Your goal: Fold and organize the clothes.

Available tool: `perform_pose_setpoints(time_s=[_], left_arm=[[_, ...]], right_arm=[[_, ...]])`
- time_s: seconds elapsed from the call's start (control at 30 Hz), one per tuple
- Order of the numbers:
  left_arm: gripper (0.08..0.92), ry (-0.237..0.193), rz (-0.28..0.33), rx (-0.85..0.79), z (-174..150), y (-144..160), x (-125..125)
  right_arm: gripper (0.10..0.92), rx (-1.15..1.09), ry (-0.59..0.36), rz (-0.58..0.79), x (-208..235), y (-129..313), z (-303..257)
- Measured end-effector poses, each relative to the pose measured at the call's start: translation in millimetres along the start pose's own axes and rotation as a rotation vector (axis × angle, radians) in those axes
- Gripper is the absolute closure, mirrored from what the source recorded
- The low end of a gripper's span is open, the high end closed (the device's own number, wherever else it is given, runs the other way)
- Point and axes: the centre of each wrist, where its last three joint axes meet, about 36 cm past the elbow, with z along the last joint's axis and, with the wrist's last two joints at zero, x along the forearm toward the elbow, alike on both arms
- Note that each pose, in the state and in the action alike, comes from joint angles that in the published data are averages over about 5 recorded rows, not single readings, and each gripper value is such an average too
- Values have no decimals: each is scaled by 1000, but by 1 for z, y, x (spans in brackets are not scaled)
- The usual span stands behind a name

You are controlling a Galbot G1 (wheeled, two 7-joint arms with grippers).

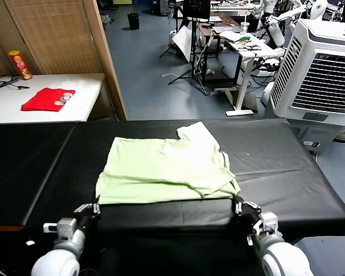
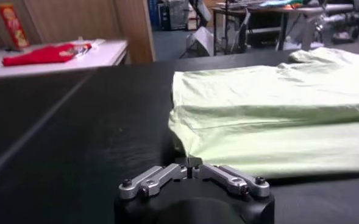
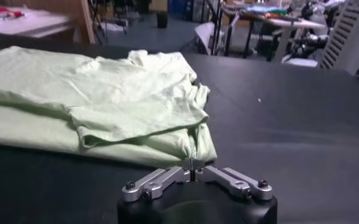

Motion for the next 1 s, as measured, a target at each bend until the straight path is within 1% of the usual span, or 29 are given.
perform_pose_setpoints(time_s=[0.03, 0.13, 0.17, 0.23, 0.27, 0.3, 0.37, 0.4, 0.47, 0.53, 0.6, 0.63, 0.7, 0.8, 0.87, 0.93, 1.0], left_arm=[[871, 7, 1, -8, 0, 0, 6], [868, 34, 1, -25, 1, 0, 21], [853, 43, 0, -29, 1, 0, 26], [791, 64, -5, -36, 0, -1, 36], [744, 75, -8, -41, -1, -1, 40], [681, 85, -11, -46, -3, -1, 44], [580, 107, -15, -57, -10, -2, 51], [513, 117, -17, -62, -14, -3, 54], [413, 122, -11, -59, -25, -6, 60], [300, 105, 5, -43, -38, -10, 65], [232, 71, 28, -16, -51, -12, 66], [214, 51, 41, -2, -57, -12, 63], [205, 9, 67, 25, -68, -12, 54], [202, -49, 98, 46, -85, -8, 28], [201, -77, 107, 53, -96, -5, 5], [201, -87, 111, 68, -108, -1, -21], [201, -80, 113, 91, -118, 4, -49]], right_arm=[[855, -3, 3, -2, 5, 2, 0], [719, -5, 13, -3, 20, 5, -5], [652, -5, 15, -4, 25, 6, -7], [552, -8, 12, -9, 33, 6, -15], [485, -12, 5, -13, 36, 6, -20], [435, -19, -7, -18, 38, 4, -24], [331, -32, -46, -23, 40, 0, -32], [292, -37, -72, -23, 38, -3, -37], [244, -42, -130, -23, 30, -11, -45], [231, -40, -190, -27, 15, -19, -55], [226, -33, -246, -32, -7, -27, -66], [225, -27, -271, -32, -19, -30, -72], [224, -18, -313, -30, -48, -36, -86], [224, -8, -344, -22, -93, -44, -109], [224, -3, -344, -12, -123, -46, -124], [224, 2, -334, -3, -151, -47, -140], [224, 5, -315, 2, -176, -47, -153]])
